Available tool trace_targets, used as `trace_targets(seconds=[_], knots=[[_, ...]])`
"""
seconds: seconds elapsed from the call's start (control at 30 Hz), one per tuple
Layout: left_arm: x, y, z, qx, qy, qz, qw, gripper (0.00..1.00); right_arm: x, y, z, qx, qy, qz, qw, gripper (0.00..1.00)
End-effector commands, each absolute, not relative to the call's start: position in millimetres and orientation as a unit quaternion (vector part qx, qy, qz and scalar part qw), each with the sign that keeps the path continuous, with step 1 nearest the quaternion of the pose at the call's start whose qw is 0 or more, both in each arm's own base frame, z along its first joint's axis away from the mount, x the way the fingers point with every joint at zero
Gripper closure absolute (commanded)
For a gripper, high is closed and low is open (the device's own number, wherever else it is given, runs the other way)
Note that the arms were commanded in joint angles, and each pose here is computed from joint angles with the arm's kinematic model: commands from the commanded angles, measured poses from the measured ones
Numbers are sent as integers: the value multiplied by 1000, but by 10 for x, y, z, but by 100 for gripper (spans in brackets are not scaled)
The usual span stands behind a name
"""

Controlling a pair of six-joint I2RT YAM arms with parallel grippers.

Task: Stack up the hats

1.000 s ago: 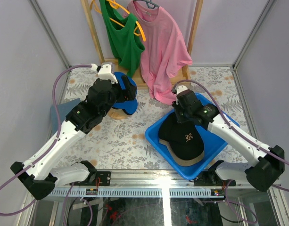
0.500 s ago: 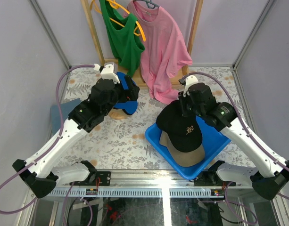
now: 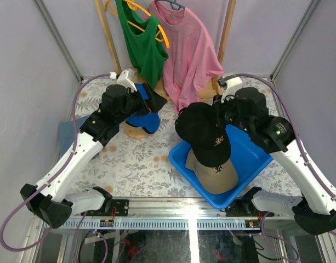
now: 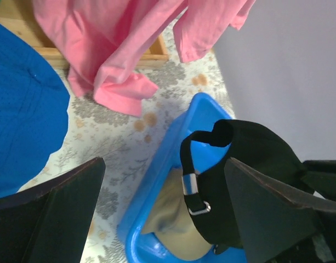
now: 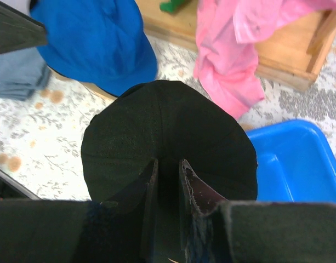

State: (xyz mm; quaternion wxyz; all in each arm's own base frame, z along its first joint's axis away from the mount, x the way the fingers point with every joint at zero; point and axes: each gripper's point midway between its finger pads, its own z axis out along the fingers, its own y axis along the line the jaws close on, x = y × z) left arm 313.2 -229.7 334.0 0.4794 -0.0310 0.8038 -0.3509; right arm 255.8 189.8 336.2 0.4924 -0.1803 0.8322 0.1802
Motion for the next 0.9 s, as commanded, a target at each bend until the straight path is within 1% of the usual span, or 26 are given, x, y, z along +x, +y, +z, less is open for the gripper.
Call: trace_targets(seconds=[0.0, 0.13, 0.43, 0.67, 0.8, 0.87], knots=[[3082, -2423, 3546, -28, 765, -473, 436, 9, 2497, 2006, 4054, -185, 772, 246, 556, 100], [3086, -2420, 3643, -27, 744, -529, 407, 9, 2433, 2125, 4268, -199, 744, 287, 570, 100], [3013, -2475, 3800, -34, 698, -634, 331, 8, 2346, 2406, 4516, -222, 694, 369, 577, 100], [2929, -2422, 3909, -49, 667, -680, 300, 8, 2398, 2555, 4673, -229, 666, 398, 588, 100], [2892, -2364, 4023, -56, 642, -705, 297, 11, 2440, 2640, 4672, -233, 659, 410, 585, 100], [2886, -2322, 4079, -58, 631, -712, 305, 16, 2475, 2686, 4647, -235, 658, 415, 582, 100]])
